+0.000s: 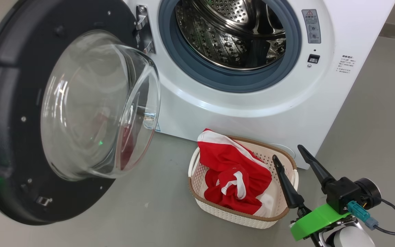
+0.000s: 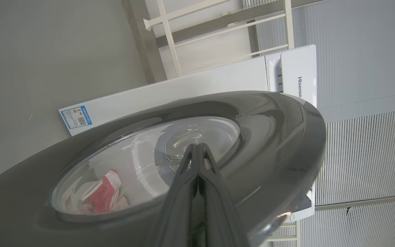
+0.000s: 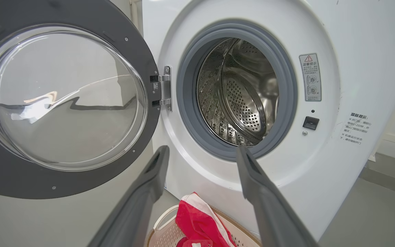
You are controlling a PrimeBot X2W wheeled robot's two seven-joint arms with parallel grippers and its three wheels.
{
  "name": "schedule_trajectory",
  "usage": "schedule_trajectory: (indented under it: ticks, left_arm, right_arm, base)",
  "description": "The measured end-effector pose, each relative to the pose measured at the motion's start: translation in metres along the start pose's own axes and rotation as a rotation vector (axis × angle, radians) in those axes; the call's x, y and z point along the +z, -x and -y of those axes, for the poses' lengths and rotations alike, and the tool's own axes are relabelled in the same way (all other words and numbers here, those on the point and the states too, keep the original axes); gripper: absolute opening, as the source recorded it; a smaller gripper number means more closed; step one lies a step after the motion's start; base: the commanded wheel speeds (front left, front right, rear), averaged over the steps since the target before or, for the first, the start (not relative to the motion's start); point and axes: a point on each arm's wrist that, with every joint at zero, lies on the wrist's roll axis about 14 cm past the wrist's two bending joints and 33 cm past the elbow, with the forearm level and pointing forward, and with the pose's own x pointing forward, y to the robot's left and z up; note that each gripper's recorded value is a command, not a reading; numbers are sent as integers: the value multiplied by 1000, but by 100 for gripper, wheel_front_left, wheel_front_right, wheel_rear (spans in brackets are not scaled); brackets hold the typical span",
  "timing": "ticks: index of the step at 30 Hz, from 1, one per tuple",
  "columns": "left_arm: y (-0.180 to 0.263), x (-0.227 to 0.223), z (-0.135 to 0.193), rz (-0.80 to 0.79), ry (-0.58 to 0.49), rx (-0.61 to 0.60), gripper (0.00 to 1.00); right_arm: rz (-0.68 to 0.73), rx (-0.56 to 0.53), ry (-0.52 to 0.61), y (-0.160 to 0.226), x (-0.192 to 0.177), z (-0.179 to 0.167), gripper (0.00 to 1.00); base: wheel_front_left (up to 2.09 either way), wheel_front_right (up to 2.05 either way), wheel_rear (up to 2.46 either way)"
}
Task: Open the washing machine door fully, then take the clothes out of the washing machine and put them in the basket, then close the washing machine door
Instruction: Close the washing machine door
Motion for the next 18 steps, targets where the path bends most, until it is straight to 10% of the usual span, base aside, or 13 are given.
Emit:
schedule_trajectory:
  ticks: [18]
  left_arm:
    - [7,-48,13,-127,0,-83,0]
  right_arm:
    - [15,-22,-21,5,6,4,100]
  base:
    - [0,0,0]
